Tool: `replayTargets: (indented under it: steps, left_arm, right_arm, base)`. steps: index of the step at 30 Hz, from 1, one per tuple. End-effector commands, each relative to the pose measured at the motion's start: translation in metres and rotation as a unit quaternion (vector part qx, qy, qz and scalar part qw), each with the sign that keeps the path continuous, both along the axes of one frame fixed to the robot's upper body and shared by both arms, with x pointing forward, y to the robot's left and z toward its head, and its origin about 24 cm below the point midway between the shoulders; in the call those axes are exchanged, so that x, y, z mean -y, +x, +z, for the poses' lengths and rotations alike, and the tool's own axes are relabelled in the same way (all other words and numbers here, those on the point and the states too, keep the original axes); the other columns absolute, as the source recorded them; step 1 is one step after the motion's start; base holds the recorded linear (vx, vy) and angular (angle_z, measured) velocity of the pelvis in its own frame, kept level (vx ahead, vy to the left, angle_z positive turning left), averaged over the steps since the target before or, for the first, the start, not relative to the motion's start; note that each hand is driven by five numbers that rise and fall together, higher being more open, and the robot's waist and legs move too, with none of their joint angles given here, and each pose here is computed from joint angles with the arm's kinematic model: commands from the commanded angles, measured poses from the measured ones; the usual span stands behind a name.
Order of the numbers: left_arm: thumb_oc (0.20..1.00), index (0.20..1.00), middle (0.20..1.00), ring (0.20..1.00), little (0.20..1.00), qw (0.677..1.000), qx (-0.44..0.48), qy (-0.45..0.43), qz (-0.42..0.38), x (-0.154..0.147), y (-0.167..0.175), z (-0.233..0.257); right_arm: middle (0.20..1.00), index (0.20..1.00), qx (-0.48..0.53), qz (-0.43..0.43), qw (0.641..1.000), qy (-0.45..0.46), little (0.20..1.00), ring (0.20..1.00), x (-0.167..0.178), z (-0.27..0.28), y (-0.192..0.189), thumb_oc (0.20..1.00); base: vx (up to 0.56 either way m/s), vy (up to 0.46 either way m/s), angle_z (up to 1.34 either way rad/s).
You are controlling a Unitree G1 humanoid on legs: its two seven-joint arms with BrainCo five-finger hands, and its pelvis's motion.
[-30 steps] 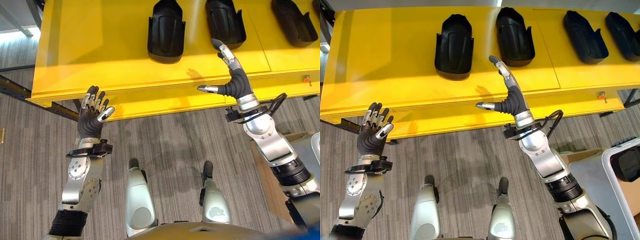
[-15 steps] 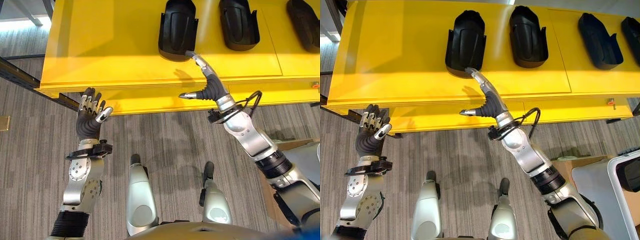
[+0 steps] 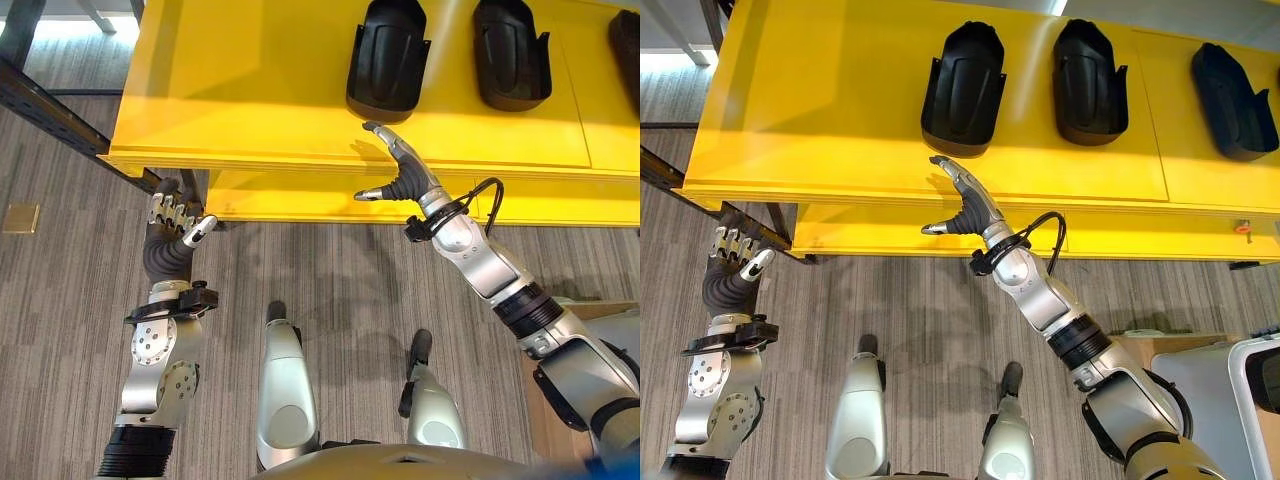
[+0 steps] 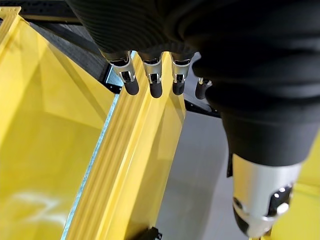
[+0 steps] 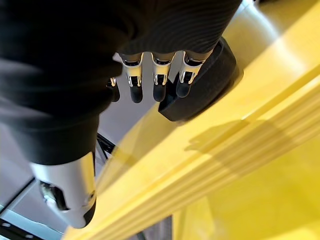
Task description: Move parts from the plastic box to the shelf.
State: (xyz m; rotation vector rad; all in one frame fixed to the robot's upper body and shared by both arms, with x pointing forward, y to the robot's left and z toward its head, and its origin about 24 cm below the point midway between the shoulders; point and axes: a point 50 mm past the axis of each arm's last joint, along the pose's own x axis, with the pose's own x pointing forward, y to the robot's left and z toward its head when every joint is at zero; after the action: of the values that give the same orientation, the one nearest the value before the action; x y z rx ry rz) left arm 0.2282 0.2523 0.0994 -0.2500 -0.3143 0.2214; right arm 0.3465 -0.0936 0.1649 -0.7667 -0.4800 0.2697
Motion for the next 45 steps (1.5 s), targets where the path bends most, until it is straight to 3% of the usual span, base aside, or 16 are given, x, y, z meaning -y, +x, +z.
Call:
replayTargets:
  steps: [1, 14, 45]
  left_arm:
    - [1.000, 1.000, 1.000, 1.000, 1.000, 0.997, 0.064, 0.035, -0.010, 0.002, -0.007, 0.025]
    - [1.000, 1.000, 1.000, 1.000, 1.000, 0.997, 0.062, 0.033, -0.020, 0.004, -0.006, 0.025]
    - [1.000, 1.000, 1.000, 1.000, 1.000, 0.997, 0.067, 0.025, -0.019, 0.002, -0.005, 0.026]
  right_arm:
    - [1.000, 1.000, 0.083, -0.027, 0.996, 0.024, 1.000, 1.000, 0.006, 0.045, 0.009, 1.000]
    - [1.000, 1.000, 0.079, -0.112, 0.990, -0.012, 1.000, 1.000, 0.035, 0.056, 0.035, 1.000]
    - [1.000, 1.000, 0.078, -0.183, 0.979, -0.054, 1.000, 1.000, 0.061, 0.077, 0.054, 1.000]
  base:
    - [-0.01, 0.004, 0.17]
    - [0.00, 0.010, 0.04]
    - [0.00, 0.003, 0.00]
